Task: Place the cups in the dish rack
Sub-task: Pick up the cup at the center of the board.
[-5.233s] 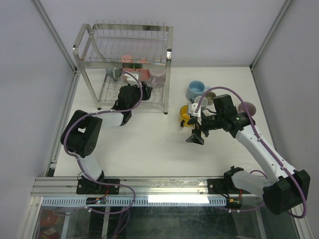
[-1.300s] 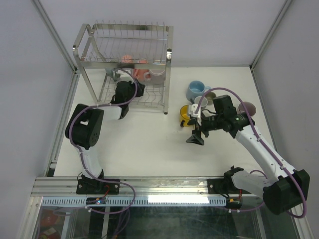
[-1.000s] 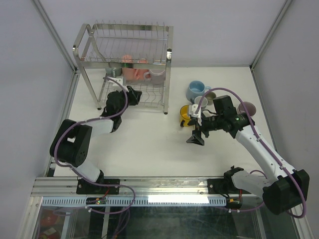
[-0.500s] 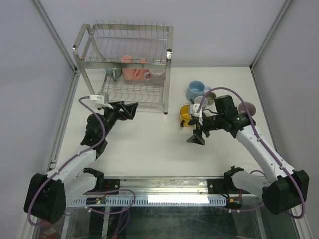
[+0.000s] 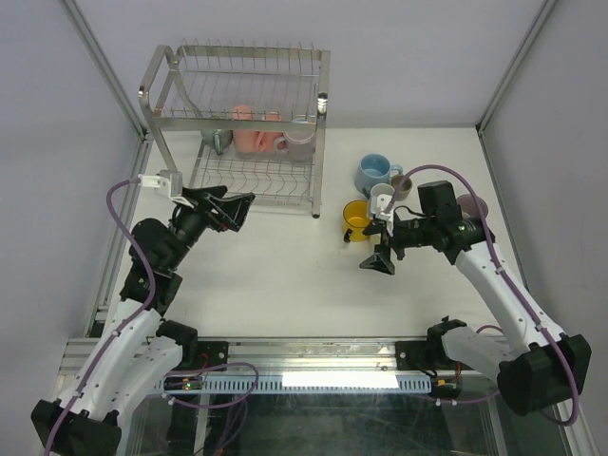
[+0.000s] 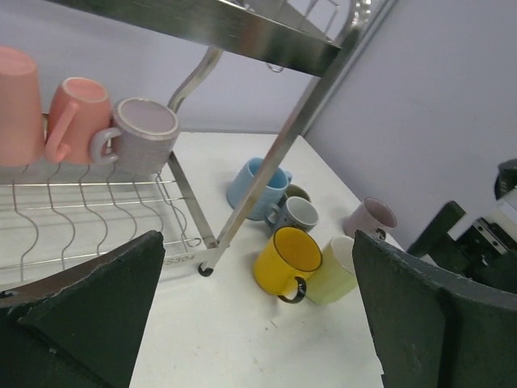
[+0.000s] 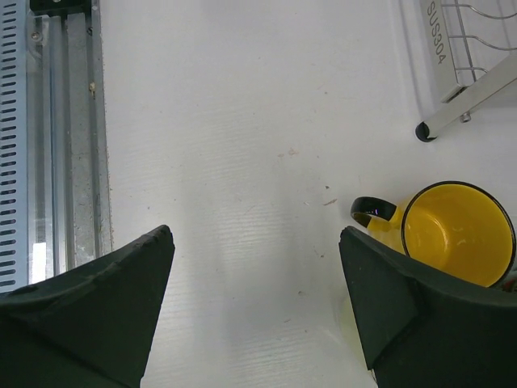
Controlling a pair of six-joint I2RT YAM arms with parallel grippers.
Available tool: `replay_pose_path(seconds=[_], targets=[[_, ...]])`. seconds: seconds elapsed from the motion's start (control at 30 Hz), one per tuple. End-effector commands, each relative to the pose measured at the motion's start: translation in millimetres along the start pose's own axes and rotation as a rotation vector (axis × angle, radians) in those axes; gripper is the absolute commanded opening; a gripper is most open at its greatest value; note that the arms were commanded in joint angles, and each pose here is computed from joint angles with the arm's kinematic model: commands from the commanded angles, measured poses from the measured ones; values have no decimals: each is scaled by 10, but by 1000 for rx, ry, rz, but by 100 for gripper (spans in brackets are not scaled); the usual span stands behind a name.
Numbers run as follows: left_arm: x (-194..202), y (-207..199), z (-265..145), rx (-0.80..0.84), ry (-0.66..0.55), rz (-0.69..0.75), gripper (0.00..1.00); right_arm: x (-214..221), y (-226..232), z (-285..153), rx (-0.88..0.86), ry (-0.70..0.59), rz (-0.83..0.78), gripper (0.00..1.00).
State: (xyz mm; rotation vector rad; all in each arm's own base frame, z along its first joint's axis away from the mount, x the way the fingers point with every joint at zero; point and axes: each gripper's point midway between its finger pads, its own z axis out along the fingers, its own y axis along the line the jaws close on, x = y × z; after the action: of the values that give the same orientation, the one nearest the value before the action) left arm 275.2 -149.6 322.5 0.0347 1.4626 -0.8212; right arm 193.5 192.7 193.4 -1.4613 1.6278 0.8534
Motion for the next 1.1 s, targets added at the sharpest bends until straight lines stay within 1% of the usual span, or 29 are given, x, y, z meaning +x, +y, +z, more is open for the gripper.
replay_pose_path(seconds=[0.0, 0.2, 0.47, 0.73, 0.9, 1.07], targets=[[-150, -308, -134, 114, 14, 3, 99, -178, -11, -101, 14, -61, -49, 86], [-113, -345, -184, 140, 20, 10, 99, -257, 14, -140, 3, -69, -50, 86], [-16, -436, -239, 216, 12, -36, 99, -246, 32, -284, 13, 20, -93, 86], [116, -435, -263, 252, 3, -106, 99, -416, 31, -388, 43, 4, -155, 86], [237, -400, -280, 255, 18, -147, 99, -404, -56, -408, 80, 27, -157, 87], [351, -363, -261, 271, 11, -208, 99, -334, -276, -451, 165, 99, -118, 88]])
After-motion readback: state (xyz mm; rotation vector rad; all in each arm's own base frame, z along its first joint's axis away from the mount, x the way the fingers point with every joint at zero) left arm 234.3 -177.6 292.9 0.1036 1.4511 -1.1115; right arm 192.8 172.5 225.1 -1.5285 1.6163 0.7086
